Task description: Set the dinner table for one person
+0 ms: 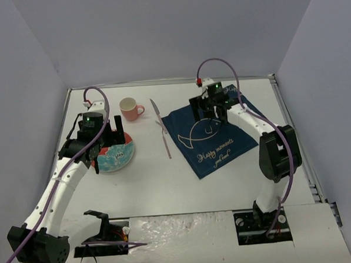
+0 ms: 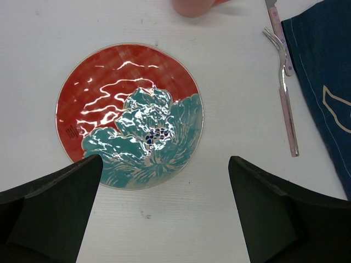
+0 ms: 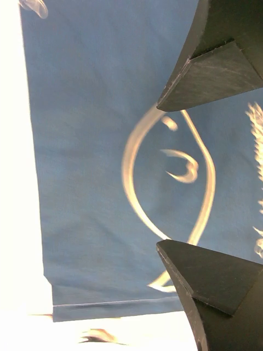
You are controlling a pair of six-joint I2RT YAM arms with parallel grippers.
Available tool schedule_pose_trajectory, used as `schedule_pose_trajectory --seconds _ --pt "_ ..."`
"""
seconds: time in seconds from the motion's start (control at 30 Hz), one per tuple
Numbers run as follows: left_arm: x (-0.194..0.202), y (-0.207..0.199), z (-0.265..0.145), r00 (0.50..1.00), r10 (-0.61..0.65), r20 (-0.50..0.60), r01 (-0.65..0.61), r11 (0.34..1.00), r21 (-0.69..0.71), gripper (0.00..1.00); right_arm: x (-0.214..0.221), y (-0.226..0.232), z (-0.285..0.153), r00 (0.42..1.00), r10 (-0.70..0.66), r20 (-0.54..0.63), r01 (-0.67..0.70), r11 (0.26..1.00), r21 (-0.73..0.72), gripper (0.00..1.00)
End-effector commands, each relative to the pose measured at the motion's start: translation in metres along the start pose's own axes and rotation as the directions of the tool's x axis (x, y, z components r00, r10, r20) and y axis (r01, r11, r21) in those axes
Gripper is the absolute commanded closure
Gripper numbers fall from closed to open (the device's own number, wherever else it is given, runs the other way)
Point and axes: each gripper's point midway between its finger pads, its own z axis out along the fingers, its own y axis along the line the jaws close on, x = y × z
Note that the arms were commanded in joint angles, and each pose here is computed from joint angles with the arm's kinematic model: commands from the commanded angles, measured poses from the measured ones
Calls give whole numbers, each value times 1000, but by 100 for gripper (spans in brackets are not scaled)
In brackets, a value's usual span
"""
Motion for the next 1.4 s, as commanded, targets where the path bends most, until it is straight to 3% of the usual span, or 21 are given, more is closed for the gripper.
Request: schedule_pose_trajectory --seconds 0.0,0.4,0.77,0.9,1.17,1.37 --pt "-20 -3 -6 996 -38 78 36 999 25 3 55 10 -1 980 178 -85 -178 984 11 1" --pt "-19 -3 -4 996 -45 72 43 999 27 3 152 28 -5 928 290 -235 -295 955 12 0" --pt "-18 -4 -2 997 -46 68 44 999 30 3 193 -11 -36 907 303 -293 -264 950 167 0" --pt "-17 -4 -2 997 -47 66 45 998 34 3 176 -22 -38 912 328 -247 -294 942 164 0" --pt "-17 -4 -3 997 -46 68 44 998 36 3 65 -55 -38 941 337 -10 -331 928 171 0" --pt "-18 -4 -4 996 -47 73 44 998 36 3 37 -96 -2 958 286 -4 -278 936 214 0"
